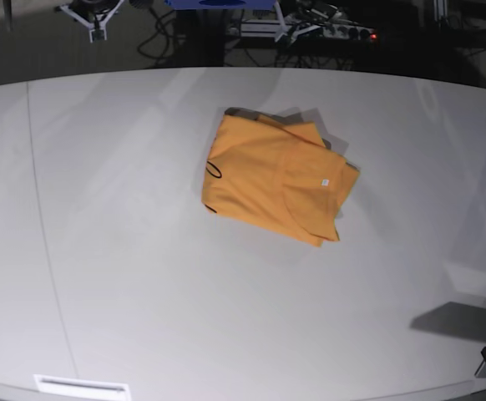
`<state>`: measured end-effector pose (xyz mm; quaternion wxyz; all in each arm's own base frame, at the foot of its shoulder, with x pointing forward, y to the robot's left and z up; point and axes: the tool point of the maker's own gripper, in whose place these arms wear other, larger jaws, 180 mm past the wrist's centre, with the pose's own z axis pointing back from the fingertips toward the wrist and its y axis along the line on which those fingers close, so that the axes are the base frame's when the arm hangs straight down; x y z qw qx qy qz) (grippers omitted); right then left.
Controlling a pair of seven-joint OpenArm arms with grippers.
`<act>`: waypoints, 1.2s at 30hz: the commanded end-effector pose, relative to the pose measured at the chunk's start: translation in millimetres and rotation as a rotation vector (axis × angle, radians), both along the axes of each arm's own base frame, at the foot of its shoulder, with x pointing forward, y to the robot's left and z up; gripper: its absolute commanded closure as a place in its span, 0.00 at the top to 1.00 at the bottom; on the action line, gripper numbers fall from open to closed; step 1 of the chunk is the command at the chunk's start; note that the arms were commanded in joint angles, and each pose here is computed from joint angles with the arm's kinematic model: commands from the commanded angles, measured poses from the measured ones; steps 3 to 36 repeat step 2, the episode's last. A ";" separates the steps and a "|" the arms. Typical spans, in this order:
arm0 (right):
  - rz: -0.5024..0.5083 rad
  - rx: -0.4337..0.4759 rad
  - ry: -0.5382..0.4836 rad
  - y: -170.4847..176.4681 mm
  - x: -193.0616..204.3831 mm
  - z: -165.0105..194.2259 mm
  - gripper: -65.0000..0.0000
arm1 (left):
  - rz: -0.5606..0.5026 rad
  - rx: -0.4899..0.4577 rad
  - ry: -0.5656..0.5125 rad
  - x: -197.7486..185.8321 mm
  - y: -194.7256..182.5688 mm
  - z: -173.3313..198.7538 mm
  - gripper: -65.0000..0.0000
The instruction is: Fold the T-shirt properly
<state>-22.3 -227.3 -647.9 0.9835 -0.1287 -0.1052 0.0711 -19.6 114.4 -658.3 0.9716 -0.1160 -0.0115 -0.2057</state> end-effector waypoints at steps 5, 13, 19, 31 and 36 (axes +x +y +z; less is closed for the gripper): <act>0.009 -0.012 -0.004 -6.0 -1.2 1.6 0.29 | -0.002 -0.004 -0.013 7.1 -0.6 0.0 0.00; 0.009 -0.012 -0.004 -6.0 -1.2 1.6 0.29 | -0.002 -0.004 -0.013 7.1 -0.6 0.0 0.00; 0.009 -0.012 -0.004 -6.0 -1.2 1.6 0.29 | -0.002 -0.004 -0.013 7.1 -0.6 0.0 0.00; 0.009 -0.012 -0.004 -6.0 -1.2 1.6 0.29 | -0.002 -0.004 -0.013 7.1 -0.6 0.0 0.00; 0.009 -0.012 -0.004 -6.0 -1.2 1.6 0.29 | -0.002 -0.004 -0.013 7.1 -0.6 0.0 0.00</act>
